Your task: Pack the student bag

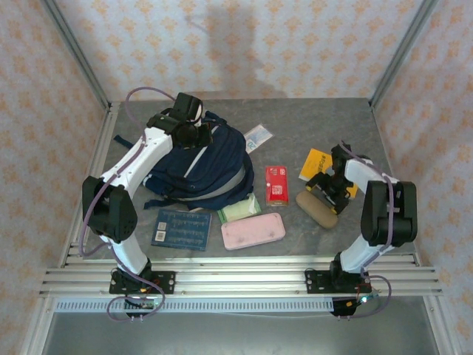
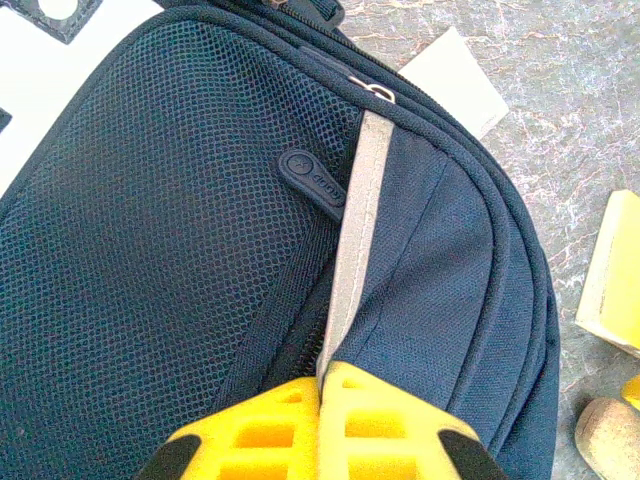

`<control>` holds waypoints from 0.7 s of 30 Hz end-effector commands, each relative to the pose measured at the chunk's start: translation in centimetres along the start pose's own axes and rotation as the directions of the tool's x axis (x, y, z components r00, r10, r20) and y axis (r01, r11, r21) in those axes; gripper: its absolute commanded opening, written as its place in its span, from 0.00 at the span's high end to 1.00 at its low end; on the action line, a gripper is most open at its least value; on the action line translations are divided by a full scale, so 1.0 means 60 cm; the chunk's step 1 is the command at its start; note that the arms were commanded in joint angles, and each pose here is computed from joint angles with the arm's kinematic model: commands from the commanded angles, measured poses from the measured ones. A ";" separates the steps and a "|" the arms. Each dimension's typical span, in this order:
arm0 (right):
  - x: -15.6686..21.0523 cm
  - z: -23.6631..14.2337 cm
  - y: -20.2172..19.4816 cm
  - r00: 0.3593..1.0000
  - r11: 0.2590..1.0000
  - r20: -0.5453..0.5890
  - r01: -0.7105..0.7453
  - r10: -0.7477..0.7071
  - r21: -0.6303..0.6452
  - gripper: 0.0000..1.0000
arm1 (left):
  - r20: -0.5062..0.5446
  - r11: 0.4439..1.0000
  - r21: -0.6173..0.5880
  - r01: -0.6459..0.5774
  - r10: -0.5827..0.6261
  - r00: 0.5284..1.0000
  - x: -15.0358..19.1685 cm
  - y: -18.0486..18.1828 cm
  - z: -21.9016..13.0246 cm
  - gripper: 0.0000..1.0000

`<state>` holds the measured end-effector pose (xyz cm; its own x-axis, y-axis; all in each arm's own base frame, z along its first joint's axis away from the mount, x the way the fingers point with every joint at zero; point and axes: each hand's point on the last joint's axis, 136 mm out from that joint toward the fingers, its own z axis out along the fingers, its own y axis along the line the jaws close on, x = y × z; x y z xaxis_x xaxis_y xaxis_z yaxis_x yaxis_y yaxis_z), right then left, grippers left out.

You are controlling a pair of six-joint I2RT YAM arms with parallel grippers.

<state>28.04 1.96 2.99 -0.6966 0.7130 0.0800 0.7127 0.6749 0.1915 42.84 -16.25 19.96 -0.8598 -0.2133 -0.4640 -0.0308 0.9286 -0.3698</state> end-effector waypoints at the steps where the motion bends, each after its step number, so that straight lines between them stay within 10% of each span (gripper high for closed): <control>1: 0.020 -0.010 0.005 0.996 0.994 -0.019 -0.088 0.087 -0.067 0.00 | 0.055 0.999 0.048 -0.017 0.014 0.998 -0.017 -0.016 -0.037 1.00; 21: 0.078 -0.033 -0.023 0.995 0.996 0.045 0.090 -0.090 -0.009 0.01 | 0.029 0.998 0.062 -0.013 0.011 1.000 -0.011 -0.019 -0.028 1.00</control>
<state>24.46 4.31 4.60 -0.7204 0.6915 0.0538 0.6789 0.6872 0.2585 42.79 -16.34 19.98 -0.8620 -0.2126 -0.4601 -0.0270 0.9257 -0.3773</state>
